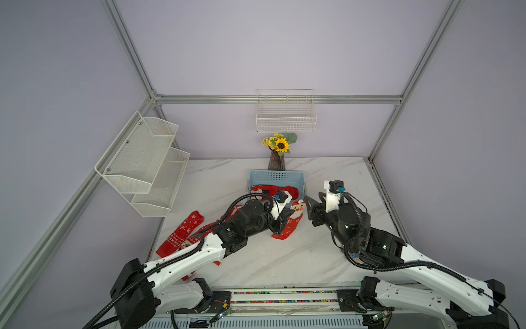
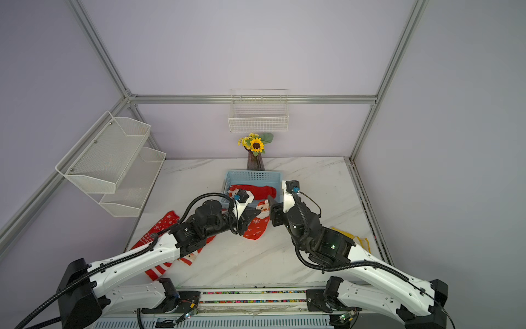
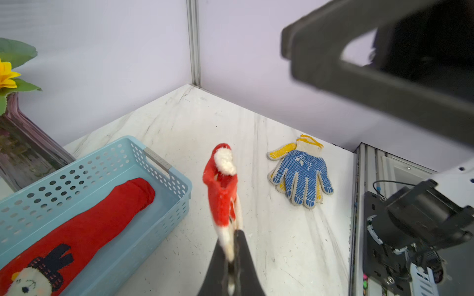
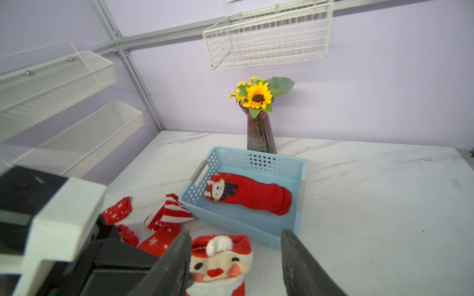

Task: Place the socks together as a pair
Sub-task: Place the sock at the center of the board, then move the sock to the center of the board.

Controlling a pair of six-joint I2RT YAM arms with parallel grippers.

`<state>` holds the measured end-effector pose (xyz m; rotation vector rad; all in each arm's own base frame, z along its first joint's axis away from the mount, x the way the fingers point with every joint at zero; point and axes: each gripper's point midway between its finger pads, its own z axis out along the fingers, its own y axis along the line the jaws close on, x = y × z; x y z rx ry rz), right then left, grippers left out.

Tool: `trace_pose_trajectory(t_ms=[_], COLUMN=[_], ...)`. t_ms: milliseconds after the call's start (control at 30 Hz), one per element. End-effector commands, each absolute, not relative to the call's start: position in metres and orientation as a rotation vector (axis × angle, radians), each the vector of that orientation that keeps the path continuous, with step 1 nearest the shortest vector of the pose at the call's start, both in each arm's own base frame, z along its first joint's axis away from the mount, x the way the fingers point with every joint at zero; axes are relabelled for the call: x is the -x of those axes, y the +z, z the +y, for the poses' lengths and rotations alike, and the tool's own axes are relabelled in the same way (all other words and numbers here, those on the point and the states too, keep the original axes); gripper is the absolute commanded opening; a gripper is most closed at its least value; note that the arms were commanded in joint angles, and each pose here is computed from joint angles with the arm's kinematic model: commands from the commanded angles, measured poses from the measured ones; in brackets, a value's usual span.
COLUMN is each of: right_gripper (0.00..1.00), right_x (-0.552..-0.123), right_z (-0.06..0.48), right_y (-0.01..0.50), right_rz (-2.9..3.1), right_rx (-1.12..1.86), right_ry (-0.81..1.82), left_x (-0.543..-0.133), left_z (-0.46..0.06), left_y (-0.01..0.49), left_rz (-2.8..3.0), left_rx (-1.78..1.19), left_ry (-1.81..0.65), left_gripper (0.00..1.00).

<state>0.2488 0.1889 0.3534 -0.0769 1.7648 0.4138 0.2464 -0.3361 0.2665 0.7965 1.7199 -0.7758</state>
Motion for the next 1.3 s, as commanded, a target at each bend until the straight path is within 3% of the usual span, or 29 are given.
trace_pose_trajectory(t_ms=[0, 200, 367, 433, 500, 533, 567, 833, 967, 1033, 1267], right_gripper=[0.59, 0.60, 0.61, 0.61, 0.61, 0.61, 0.61, 0.60, 0.56, 0.55, 0.54], right_x=[-0.243, -0.232, -0.235, -0.237, -0.237, -0.237, -0.236, -0.221, -0.214, -0.213, -0.213], right_z=[0.148, 0.130, 0.143, 0.149, 0.157, 0.161, 0.164, 0.191, 0.210, 0.221, 0.227], right_y=[0.354, 0.356, 0.330, 0.312, 0.294, 0.285, 0.276, 0.199, 0.155, 0.139, 0.093], right_rz=[1.758, 1.764, 1.841, 1.889, 1.935, 1.965, 1.989, 2.218, 2.344, 2.368, 2.425], right_rx=[-0.100, -0.165, -0.123, -0.112, -0.100, -0.097, -0.099, -0.128, -0.183, -0.228, -0.359], right_ry=[0.367, 0.405, 0.389, 0.373, 0.378, 0.386, 0.393, 0.515, 0.588, 0.650, 0.669], left_x=[-0.256, -0.263, -0.278, -0.277, -0.271, -0.269, -0.265, -0.247, -0.247, -0.249, -0.251], left_z=[-0.357, -0.345, -0.266, -0.234, -0.210, -0.204, -0.195, -0.150, -0.143, -0.144, -0.149], left_y=[0.327, 0.318, 0.238, 0.189, 0.154, 0.140, 0.134, 0.142, 0.150, 0.154, 0.149], left_rz=[1.597, 1.599, 1.708, 1.822, 1.927, 1.959, 1.980, 1.988, 2.038, 2.080, 2.230], left_rx=[-0.519, -0.071, 0.381, 0.516, 0.569, 0.544, 0.533, 0.541, 0.528, 0.476, 0.345], left_ry=[-0.836, -0.851, -0.607, -0.413, -0.217, -0.113, -0.029, 0.148, 0.128, 0.124, -0.080], left_gripper=[0.00, 0.00, 0.00, 0.22, 0.58, 0.70, 0.75, 0.80, 0.86, 0.99, 1.00])
